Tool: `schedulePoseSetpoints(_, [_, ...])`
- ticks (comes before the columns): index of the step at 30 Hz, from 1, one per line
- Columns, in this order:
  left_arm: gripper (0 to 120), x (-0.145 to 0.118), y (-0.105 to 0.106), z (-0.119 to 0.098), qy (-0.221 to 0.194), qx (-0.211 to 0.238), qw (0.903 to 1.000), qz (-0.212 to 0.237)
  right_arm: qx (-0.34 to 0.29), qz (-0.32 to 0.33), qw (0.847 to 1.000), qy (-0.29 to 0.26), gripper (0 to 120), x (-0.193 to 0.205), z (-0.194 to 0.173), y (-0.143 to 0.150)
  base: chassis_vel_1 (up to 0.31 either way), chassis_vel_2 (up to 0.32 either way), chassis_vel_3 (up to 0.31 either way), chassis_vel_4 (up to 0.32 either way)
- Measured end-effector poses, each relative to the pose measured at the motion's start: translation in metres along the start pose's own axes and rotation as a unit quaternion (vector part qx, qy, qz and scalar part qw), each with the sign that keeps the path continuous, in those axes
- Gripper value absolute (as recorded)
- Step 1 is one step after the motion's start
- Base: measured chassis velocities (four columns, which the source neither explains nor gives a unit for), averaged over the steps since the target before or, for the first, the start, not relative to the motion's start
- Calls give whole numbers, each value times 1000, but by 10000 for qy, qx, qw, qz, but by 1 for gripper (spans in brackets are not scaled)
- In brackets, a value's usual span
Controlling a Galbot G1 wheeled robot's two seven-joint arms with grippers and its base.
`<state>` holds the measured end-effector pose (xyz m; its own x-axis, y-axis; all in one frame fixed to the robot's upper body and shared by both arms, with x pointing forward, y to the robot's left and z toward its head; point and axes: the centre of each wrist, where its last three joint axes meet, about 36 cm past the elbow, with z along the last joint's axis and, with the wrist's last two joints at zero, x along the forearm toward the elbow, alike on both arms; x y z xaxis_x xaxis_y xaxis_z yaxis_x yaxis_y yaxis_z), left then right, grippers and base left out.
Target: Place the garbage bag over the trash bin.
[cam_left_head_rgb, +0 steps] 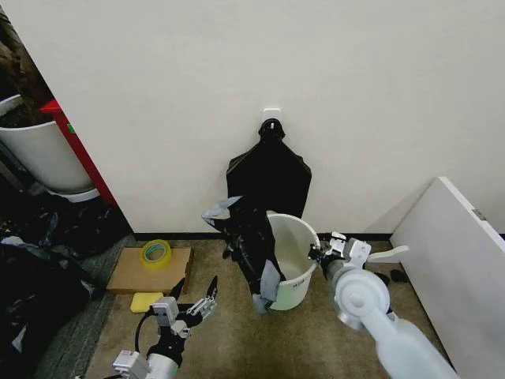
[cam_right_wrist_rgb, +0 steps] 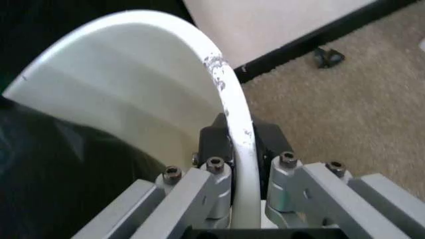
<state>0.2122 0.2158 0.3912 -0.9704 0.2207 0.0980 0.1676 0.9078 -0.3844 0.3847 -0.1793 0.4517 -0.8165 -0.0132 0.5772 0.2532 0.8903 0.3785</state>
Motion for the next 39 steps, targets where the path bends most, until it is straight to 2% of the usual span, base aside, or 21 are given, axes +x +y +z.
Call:
schedulePoseSetpoints(11, [99, -3, 1, -2, 29, 18, 10000, -33, -535, -59, 9985, -125, 3, -2, 43, 9, 0, 0, 0, 0])
schedulePoseSetpoints(18, [99, -3, 1, -4, 13, 20, 10000, -38, -478, -15, 9988, -110, 3, -11, 67, 13, 0, 0, 0, 0])
schedulePoseSetpoints(29, [99, -2, 0, -4, 17, 43, 10000, -44, -403, -44, 9991, -75, 3, -12, 77, 9, 0, 0, 0, 0])
schedulePoseSetpoints(31, [99, -2, -1, -4, 15, 47, 10000, -41, -395, -41, 9992, -73, 14, -11, 78, 8, 0, 0, 0, 0])
schedulePoseSetpoints(32, [99, -2, -1, -4, 15, 47, 10000, -41, -395, -41, 9992, -73, 14, -11, 78, 8, 0, 0, 0, 0])
schedulePoseSetpoints(34, [99, -2, -1, -4, 15, 53, 10000, -39, -375, -18, 9993, -63, 24, -8, 80, 6, 0, 0, 0, 0])
schedulePoseSetpoints(35, [99, -2, -1, -4, 15, 53, 10000, -39, -375, -18, 9993, -63, 24, -8, 80, 6, 0, 0, 0, 0])
schedulePoseSetpoints(39, [99, -1, -1, -4, 18, 54, 10000, -39, -354, 39, 9993, -61, 42, -4, 81, 3, 0, 0, 0, 0])
